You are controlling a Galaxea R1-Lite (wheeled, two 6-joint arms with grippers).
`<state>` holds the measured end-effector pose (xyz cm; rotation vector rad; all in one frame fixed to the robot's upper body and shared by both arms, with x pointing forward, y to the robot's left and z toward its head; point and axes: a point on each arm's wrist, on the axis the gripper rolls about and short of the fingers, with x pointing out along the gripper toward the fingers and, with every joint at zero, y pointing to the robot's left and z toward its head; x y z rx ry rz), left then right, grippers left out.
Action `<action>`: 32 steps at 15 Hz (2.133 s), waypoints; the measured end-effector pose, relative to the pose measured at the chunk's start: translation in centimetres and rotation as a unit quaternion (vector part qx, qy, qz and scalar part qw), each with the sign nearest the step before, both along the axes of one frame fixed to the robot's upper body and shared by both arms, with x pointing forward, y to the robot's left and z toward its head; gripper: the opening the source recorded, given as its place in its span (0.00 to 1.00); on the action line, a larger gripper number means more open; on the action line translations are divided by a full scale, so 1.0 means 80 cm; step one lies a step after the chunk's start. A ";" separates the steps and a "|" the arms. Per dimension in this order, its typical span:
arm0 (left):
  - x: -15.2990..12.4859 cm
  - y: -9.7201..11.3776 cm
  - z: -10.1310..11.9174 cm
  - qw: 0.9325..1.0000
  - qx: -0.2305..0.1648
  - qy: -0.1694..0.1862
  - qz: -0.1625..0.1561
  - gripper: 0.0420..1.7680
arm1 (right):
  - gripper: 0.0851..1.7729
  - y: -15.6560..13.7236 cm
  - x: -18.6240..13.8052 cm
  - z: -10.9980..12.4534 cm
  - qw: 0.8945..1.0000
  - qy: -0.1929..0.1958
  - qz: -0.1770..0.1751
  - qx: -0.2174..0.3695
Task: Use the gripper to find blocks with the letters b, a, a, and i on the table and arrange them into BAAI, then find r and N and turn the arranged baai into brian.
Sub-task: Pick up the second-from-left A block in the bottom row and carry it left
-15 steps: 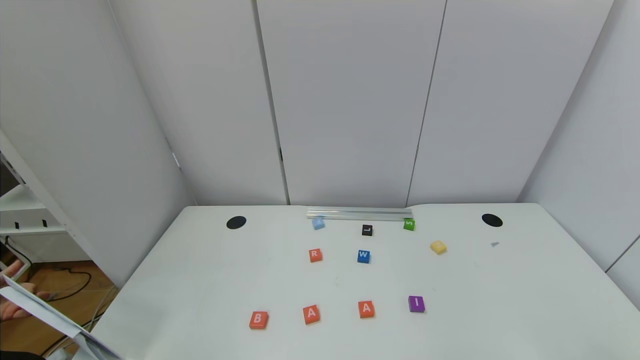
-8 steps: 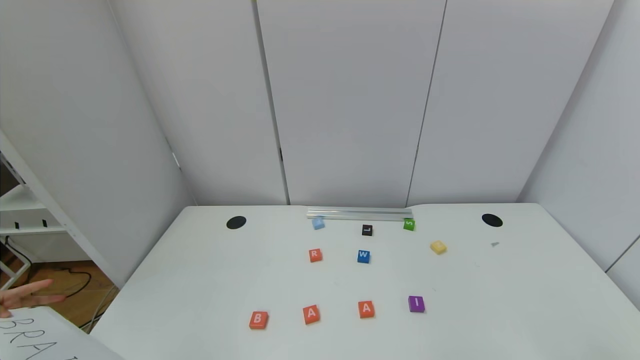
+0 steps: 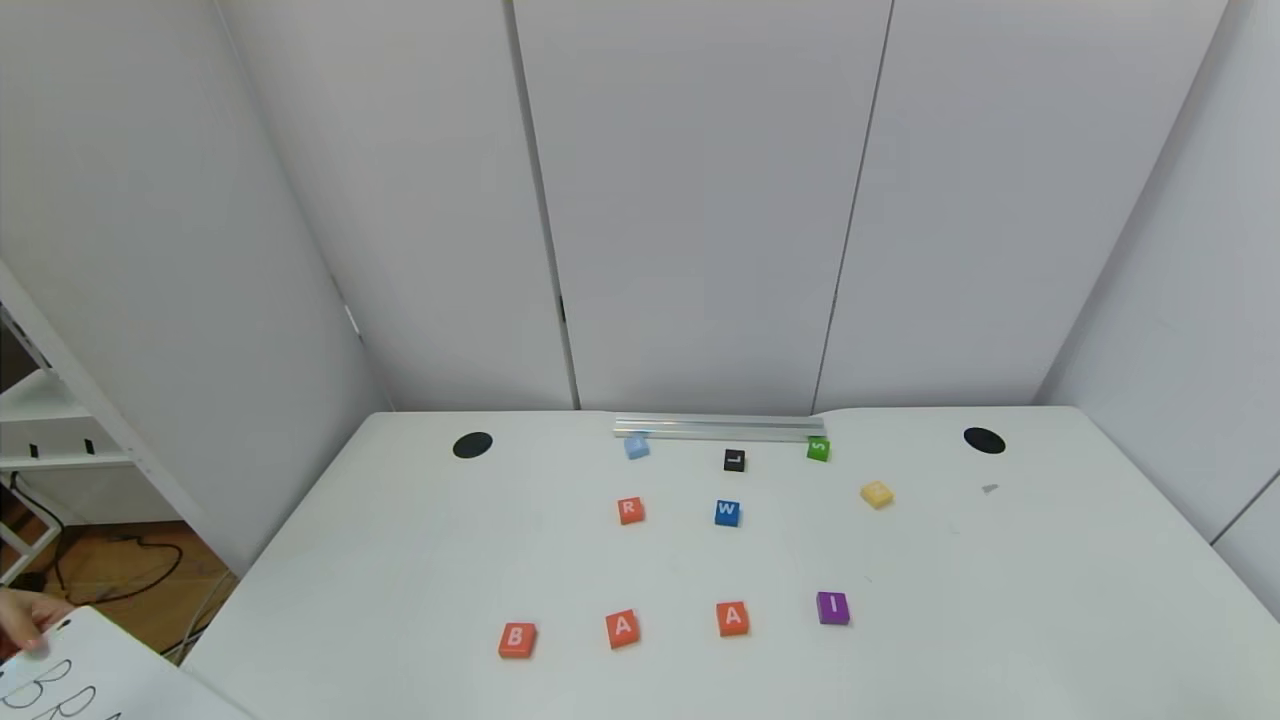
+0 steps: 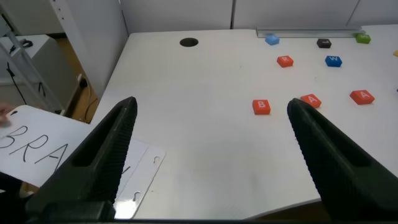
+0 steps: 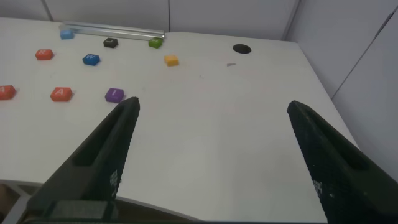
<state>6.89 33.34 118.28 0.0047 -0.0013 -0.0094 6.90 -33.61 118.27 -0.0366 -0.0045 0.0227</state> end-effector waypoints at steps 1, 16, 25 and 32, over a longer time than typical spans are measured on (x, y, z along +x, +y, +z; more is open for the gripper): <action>0.000 0.000 0.000 1.000 0.000 0.000 0.000 0.97 | 0.96 0.000 0.000 0.000 1.000 0.000 0.000 0.000; 0.000 0.000 0.000 1.000 0.001 0.000 0.000 0.97 | 0.96 0.000 0.000 0.000 1.000 0.000 0.000 0.000; 0.000 0.000 0.000 1.000 0.001 0.000 0.000 0.97 | 0.96 0.000 0.000 0.000 1.000 0.000 0.001 0.000; 0.000 0.000 0.000 1.000 0.001 0.000 0.000 0.97 | 0.96 0.000 0.000 0.000 1.000 0.000 0.000 0.000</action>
